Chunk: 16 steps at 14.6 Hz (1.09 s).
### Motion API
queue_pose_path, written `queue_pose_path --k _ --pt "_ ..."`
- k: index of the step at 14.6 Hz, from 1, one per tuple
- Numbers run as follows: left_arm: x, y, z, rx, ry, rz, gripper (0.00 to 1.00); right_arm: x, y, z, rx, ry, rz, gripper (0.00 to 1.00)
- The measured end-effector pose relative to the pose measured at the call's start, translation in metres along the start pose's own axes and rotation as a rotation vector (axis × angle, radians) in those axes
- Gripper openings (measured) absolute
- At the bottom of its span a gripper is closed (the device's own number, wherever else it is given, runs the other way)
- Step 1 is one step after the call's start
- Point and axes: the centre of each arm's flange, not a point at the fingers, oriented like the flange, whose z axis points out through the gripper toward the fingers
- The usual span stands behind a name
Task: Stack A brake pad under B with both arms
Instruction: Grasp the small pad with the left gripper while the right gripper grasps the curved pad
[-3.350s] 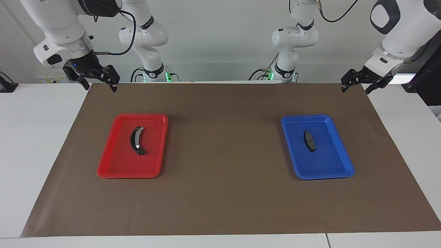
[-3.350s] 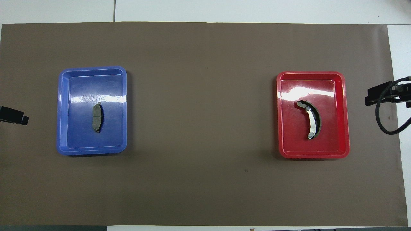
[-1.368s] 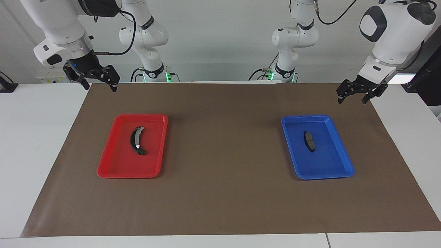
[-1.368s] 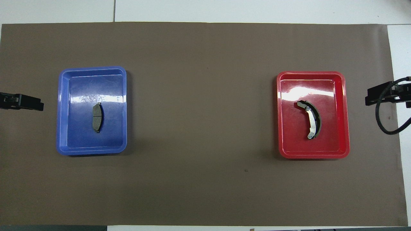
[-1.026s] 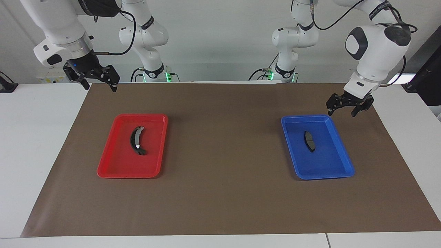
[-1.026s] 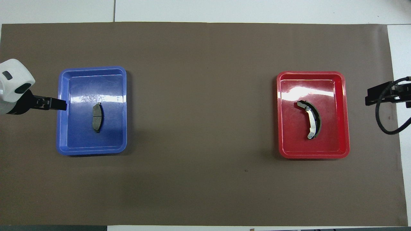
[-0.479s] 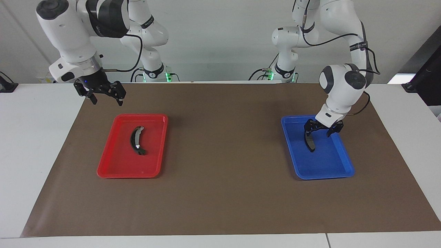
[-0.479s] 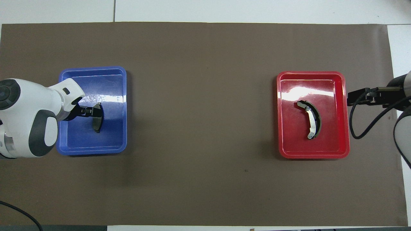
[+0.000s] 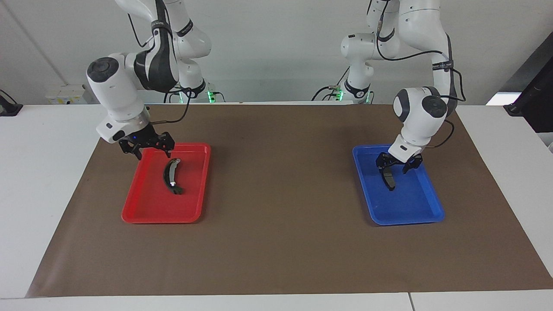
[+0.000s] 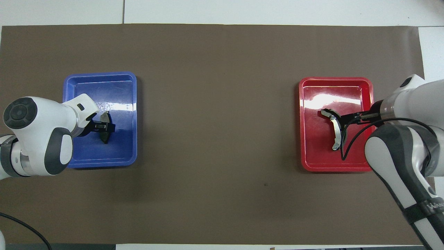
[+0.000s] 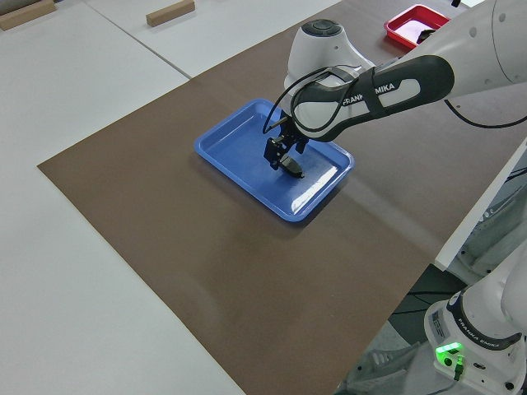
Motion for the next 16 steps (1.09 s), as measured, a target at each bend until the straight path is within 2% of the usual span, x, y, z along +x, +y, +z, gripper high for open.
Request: queue_pose_path --k 3,6,7,9,10,16 --pt "0.0 0.0 0.013 0.0 -0.006 0.0 0.9 -0.02 0.001 0.049 -0.003 0.018 -0.013 1.0" --pt "0.0 0.0 0.016 0.0 -0.007 -0.002 0.85 -0.028 0.004 0.068 -0.006 0.026 -0.014 1.0" --pt "0.0 0.0 0.016 0.0 -0.007 -0.003 0.77 -0.027 0.004 0.073 -0.008 0.03 -0.014 1.0" --pt "0.001 0.001 0.015 0.0 -0.003 -0.004 0.49 -0.027 0.004 0.083 -0.009 0.027 -0.014 1.0" --pt "0.001 0.001 0.013 0.0 0.0 -0.004 0.39 -0.026 0.005 0.088 -0.01 0.026 -0.014 1.0" --pt "0.002 0.0 0.013 0.001 0.001 -0.009 0.39 -0.027 0.005 0.105 -0.01 0.004 -0.015 0.98"
